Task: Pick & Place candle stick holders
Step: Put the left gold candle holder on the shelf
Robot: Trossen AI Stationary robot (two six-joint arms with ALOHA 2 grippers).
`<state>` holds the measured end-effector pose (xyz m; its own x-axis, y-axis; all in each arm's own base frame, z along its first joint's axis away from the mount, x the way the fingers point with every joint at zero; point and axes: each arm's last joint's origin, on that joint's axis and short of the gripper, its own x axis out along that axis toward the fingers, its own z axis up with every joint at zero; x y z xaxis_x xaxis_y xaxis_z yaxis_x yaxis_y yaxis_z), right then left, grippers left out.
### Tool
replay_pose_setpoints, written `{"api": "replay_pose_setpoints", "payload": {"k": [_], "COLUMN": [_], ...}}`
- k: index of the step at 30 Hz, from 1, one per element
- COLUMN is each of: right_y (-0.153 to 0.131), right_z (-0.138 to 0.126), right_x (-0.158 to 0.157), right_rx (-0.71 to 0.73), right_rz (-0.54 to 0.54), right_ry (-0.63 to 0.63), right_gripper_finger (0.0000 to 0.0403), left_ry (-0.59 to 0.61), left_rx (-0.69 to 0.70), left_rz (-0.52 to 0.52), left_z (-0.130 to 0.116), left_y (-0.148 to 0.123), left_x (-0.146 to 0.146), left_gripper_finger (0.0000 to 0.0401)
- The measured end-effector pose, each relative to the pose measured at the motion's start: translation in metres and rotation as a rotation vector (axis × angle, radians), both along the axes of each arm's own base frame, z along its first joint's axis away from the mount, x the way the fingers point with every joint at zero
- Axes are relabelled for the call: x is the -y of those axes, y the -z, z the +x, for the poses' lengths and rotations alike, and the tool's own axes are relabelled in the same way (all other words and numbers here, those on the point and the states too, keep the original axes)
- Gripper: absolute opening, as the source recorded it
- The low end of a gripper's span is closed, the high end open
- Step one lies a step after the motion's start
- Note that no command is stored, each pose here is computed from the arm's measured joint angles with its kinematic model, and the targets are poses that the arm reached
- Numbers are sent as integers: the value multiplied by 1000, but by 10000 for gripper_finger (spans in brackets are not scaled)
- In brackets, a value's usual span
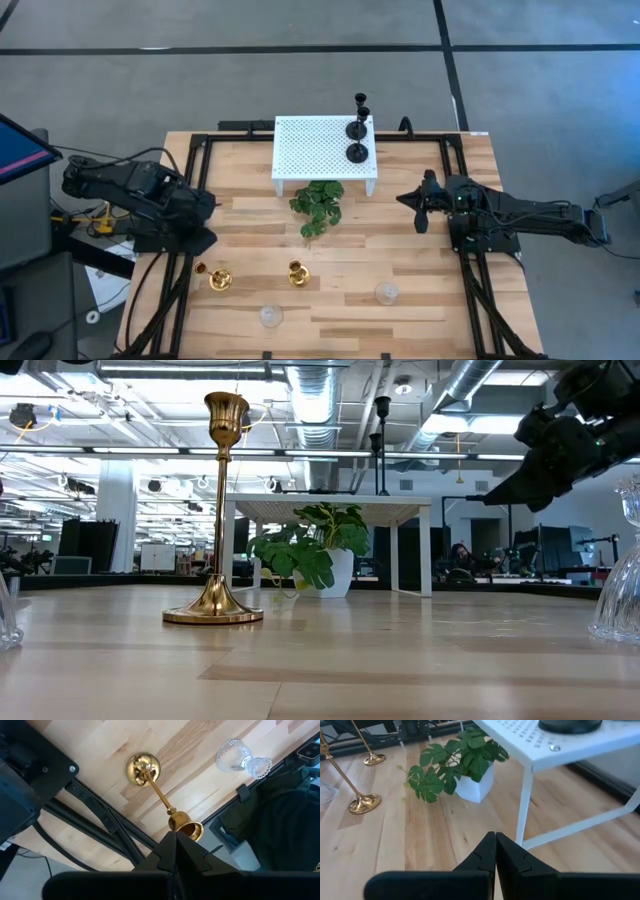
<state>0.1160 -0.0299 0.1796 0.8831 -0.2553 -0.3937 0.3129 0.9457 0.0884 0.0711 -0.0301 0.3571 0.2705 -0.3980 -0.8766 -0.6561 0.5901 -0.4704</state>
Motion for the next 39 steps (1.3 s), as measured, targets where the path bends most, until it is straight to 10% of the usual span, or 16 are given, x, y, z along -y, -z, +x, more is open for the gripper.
{"api": "replay_pose_setpoints", "payload": {"k": [13, 31, 39], "right_y": [5, 5, 5], "right_z": [-2, -2, -2], "right_x": [-2, -2, -2], "right_rx": [-32, -32, -33], "right_rz": [101, 103, 103], "right_ry": [23, 23, 23], "right_gripper_finger": [0, 0, 0], "left_ry": [-8, 52, 160], "left_rx": [-20, -25, 53], "left_rz": [24, -46, -43], "left_z": [2, 14, 20], "left_y": [7, 27, 26], "left_x": [0, 6, 11], "left_gripper_finger": [19, 189, 176]}}
